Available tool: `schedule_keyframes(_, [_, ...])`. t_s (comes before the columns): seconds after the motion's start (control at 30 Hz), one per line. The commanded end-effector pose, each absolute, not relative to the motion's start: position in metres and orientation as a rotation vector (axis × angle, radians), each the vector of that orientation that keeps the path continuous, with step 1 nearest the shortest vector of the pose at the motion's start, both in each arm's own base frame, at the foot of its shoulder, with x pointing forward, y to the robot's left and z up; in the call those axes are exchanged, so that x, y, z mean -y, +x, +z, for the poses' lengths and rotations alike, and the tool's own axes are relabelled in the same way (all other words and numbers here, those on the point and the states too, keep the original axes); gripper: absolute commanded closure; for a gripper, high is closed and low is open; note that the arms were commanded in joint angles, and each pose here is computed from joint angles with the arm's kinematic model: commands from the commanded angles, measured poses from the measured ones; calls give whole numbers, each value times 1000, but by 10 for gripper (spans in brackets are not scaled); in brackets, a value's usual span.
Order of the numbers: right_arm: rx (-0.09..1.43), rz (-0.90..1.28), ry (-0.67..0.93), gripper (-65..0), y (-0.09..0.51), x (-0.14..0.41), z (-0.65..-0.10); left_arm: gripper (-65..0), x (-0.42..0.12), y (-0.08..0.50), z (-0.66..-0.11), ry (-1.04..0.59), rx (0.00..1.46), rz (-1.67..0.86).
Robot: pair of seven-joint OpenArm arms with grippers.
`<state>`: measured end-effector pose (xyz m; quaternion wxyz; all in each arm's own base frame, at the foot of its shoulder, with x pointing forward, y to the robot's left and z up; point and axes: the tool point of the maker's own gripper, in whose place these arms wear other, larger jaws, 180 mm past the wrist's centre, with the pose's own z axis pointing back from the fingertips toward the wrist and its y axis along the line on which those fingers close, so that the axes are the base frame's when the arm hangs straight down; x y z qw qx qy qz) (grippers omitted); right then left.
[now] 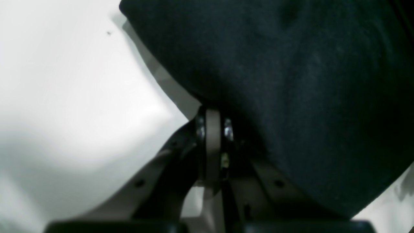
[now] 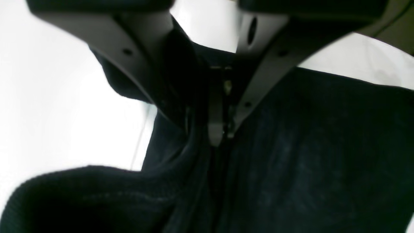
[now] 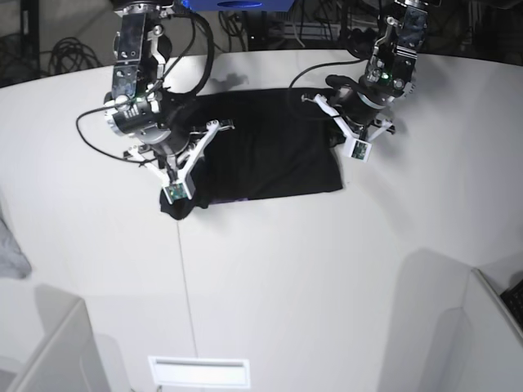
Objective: Fold the T-shirt properly
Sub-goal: 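Fold the strip end with the right gripper over toward the left gripper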
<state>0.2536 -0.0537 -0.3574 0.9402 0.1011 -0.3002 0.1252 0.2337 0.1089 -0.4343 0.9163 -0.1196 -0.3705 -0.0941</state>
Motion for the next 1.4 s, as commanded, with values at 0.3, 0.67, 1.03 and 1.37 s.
schedule_keyframes(0.3, [776, 171, 480, 0, 247, 16, -335, 0, -109, 231, -437, -237, 744, -213])
schedule_keyframes(0.67, [777, 241, 650, 0, 231, -28, -322, 0, -108, 226, -439, -239, 733, -212])
schedule_keyframes(1.03, [664, 257, 581, 0, 232, -52, -357, 0, -108, 224, -440, -239, 728, -212])
schedule_keyframes(1.37, [575, 210, 568, 0, 240, -68, -380, 0, -112, 221, -441, -232, 723, -204])
